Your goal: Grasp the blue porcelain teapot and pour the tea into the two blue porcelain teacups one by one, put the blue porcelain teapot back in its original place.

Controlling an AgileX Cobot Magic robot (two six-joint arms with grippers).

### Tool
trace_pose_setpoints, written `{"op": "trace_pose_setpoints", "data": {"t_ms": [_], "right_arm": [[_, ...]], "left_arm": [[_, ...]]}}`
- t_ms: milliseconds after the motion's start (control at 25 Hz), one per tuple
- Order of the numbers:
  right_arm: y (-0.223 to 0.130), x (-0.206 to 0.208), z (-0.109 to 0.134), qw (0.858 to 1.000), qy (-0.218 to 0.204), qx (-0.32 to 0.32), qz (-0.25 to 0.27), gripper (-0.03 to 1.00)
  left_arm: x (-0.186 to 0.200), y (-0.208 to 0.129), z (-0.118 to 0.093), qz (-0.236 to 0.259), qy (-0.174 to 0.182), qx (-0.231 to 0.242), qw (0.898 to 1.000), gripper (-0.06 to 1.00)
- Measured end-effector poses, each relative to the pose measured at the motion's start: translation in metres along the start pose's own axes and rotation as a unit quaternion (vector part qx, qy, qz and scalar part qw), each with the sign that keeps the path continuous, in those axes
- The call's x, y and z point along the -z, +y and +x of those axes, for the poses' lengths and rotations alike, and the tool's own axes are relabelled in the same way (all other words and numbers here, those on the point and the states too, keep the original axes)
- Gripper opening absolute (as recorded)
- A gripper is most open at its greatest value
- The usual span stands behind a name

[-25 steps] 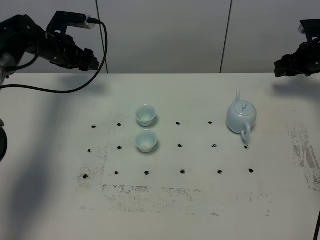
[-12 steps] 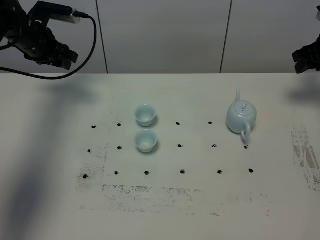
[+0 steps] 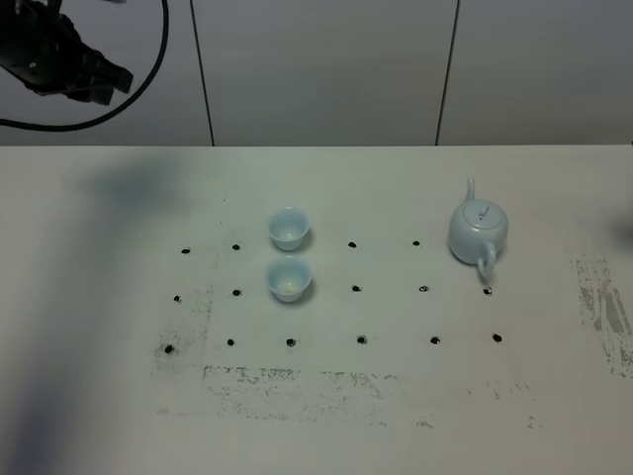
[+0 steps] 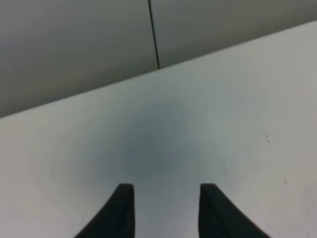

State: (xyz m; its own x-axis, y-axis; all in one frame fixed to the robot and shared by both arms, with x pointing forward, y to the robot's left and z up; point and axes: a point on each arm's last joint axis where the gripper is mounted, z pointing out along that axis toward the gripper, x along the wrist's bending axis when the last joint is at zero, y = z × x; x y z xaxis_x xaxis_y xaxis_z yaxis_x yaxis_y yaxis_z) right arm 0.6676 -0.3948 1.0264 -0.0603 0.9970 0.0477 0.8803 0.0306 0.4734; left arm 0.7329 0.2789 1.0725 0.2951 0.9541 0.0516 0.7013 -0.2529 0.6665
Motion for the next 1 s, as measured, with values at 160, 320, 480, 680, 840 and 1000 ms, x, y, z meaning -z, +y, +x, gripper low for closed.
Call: {"op": "trace_pose_setpoints", "data": {"t_ms": [160, 320, 480, 680, 840, 1000], "right_arm": [[-0.016, 0.027, 0.008, 0.998, -0.026, 0.01, -0.053, 0.5], [-0.02, 0.035, 0.01, 0.996, -0.034, 0.002, -0.088, 0.5], [-0.021, 0.035, 0.012, 0.995, -0.026, -0.007, -0.092, 0.5], [-0.019, 0.033, 0.021, 0.996, -0.021, 0.007, -0.09, 0.5], [-0.018, 0.032, 0.026, 0.996, -0.019, 0.015, -0.089, 0.49], [-0.018, 0.032, 0.025, 0.996, -0.02, 0.015, -0.09, 0.49]], "left_arm": [[0.018, -0.031, -0.008, -0.03, 0.024, 0.011, 0.999, 0.29], [0.054, -0.077, -0.021, -0.064, 0.05, 0.018, 0.997, 0.29], [0.101, -0.12, -0.037, -0.095, 0.067, 0.019, 0.993, 0.29], [0.164, -0.155, -0.056, -0.122, 0.069, 0.014, 0.99, 0.29], [0.205, -0.186, -0.073, -0.107, 0.051, 0.028, 0.993, 0.29], [0.25, -0.22, -0.088, -0.11, 0.054, 0.041, 0.992, 0.29]]}}
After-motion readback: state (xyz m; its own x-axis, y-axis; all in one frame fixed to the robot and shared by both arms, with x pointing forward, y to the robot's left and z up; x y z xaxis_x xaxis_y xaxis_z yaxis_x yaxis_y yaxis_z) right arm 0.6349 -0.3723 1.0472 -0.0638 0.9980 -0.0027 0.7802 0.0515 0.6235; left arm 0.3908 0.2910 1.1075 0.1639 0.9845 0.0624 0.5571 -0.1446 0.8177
